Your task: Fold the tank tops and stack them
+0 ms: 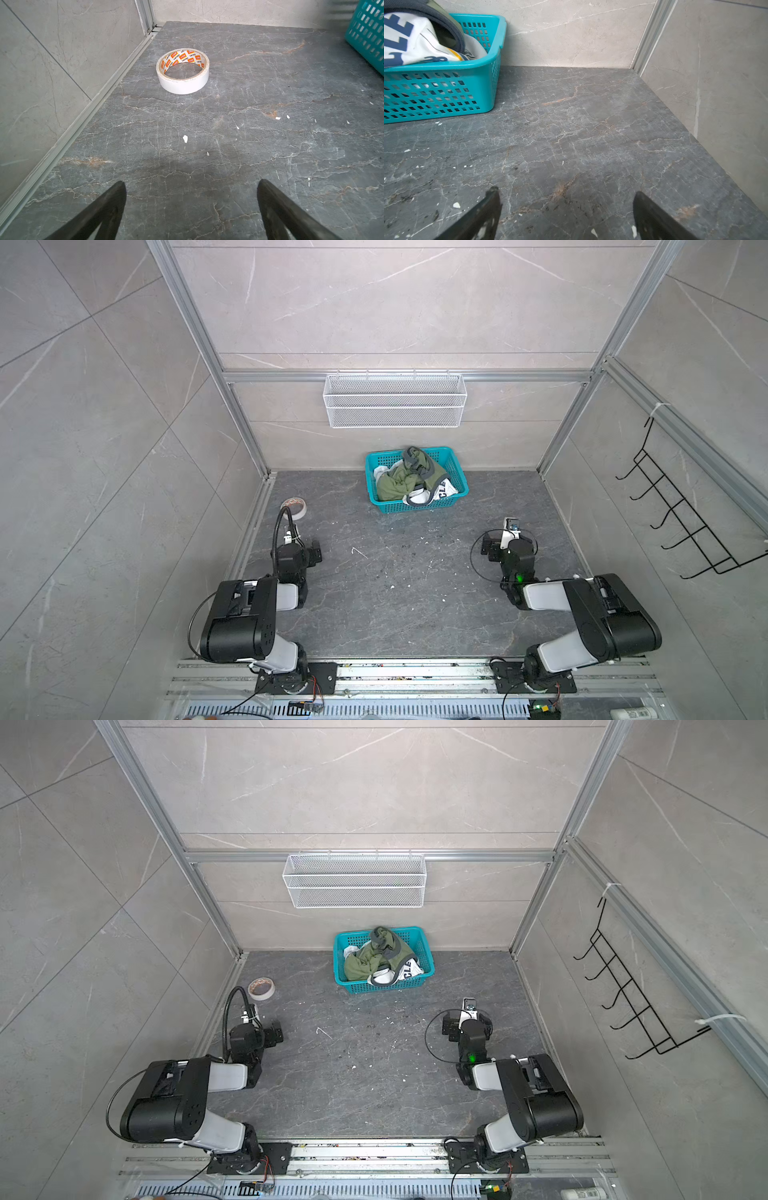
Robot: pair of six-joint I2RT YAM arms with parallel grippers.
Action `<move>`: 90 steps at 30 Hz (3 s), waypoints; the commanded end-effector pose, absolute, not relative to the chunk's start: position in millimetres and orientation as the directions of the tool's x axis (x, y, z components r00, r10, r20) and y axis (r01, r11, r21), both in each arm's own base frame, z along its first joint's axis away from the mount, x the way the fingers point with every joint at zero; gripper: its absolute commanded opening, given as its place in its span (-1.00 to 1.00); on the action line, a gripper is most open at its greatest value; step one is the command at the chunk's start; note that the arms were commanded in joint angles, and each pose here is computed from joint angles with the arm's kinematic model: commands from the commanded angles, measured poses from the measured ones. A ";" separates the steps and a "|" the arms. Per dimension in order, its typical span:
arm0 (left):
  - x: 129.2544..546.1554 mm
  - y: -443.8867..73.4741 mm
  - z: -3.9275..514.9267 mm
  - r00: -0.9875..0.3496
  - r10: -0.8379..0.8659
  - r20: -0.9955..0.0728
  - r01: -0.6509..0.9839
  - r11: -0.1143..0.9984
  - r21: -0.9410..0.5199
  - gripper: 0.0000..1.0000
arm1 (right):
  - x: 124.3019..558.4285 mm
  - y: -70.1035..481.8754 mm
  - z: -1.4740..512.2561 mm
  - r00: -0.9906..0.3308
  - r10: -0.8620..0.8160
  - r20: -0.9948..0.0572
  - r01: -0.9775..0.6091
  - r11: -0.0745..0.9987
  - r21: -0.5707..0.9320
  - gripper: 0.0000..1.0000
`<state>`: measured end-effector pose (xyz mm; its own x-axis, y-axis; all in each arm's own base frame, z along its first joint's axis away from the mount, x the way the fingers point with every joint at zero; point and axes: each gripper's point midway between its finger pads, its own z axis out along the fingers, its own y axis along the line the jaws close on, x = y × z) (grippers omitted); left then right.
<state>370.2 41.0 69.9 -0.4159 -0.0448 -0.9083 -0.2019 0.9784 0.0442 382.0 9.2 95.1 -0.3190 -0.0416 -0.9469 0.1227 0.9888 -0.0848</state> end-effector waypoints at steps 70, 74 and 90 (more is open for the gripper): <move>282.3 -63.8 246.9 -0.423 -0.580 -0.697 -0.031 0.778 -0.628 1.00 | 383.3 175.6 226.4 -0.554 0.125 -0.823 -0.216 0.933 0.287 0.96; 276.3 -63.6 243.7 -0.441 -0.560 -0.702 -0.031 0.791 -0.611 1.00 | 421.1 185.5 218.0 -0.566 0.110 -0.817 -0.165 0.956 0.243 0.91; 258.0 -54.1 218.1 -0.499 -0.513 -0.698 -0.097 0.834 -0.543 1.00 | 528.0 227.6 190.0 -0.617 0.010 -0.787 -0.136 0.984 0.119 0.59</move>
<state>260.2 -56.0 212.7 -0.4933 -0.5385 -0.6832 -0.1016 0.8157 -0.5695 519.1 223.0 199.2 -0.5910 0.0484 -0.8052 -0.1404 0.9768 0.1617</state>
